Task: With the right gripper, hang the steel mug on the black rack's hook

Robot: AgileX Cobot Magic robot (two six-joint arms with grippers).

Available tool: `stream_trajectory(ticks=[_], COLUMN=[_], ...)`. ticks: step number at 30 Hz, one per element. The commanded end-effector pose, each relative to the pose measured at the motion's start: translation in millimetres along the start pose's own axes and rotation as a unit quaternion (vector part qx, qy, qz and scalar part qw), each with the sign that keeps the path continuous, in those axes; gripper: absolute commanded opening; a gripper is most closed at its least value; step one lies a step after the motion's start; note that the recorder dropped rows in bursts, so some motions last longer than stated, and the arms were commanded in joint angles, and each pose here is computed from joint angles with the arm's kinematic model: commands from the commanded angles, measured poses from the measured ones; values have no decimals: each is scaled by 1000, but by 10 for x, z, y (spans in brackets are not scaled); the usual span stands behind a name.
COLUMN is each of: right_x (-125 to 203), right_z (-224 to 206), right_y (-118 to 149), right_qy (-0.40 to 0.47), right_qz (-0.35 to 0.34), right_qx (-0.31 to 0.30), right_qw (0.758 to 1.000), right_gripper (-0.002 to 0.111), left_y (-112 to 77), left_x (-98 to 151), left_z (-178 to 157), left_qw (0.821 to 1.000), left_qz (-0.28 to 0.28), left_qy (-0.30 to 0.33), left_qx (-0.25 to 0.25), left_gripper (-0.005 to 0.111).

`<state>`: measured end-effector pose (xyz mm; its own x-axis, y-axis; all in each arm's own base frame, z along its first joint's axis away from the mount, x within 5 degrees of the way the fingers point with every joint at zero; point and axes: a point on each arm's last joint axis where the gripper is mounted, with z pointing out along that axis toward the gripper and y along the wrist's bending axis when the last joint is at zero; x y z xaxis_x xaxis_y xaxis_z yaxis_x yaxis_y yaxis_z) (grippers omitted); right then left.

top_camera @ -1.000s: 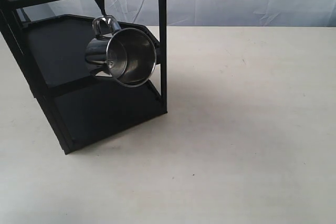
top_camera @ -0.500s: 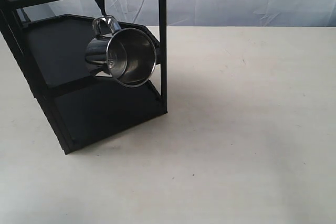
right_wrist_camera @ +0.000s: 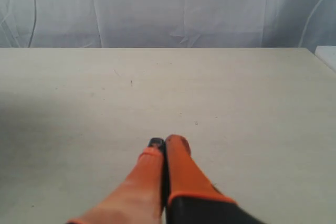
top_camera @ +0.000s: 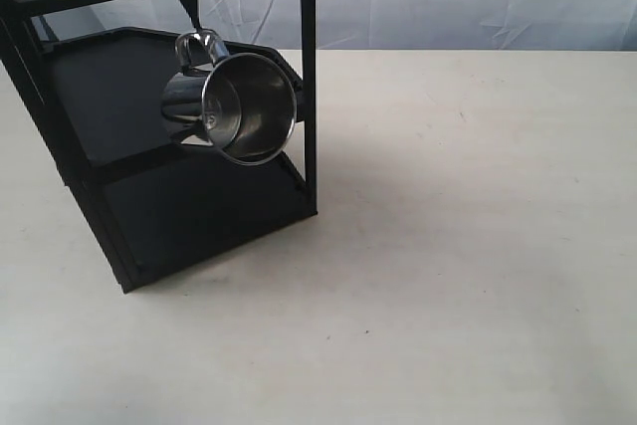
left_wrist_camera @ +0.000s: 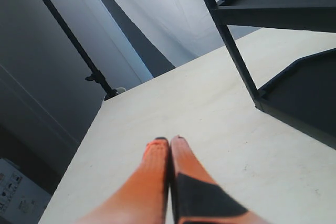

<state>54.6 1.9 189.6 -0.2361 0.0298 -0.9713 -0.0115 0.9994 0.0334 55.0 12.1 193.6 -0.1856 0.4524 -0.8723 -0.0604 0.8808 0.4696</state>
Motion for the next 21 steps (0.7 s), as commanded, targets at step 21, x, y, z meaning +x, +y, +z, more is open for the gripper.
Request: stream_trajectory(ticks=[21], right_x=[67], right_z=[10], right_y=[-20], right_qy=[6], right_qz=[27], right_qx=[11], right_qw=[1000], right_gripper=[-1], left_y=[-1], left_x=[-4], left_z=[-2], left_qw=[1000], left_qz=[3], left_qy=[-6], left_qx=[-1], left_gripper=[2])
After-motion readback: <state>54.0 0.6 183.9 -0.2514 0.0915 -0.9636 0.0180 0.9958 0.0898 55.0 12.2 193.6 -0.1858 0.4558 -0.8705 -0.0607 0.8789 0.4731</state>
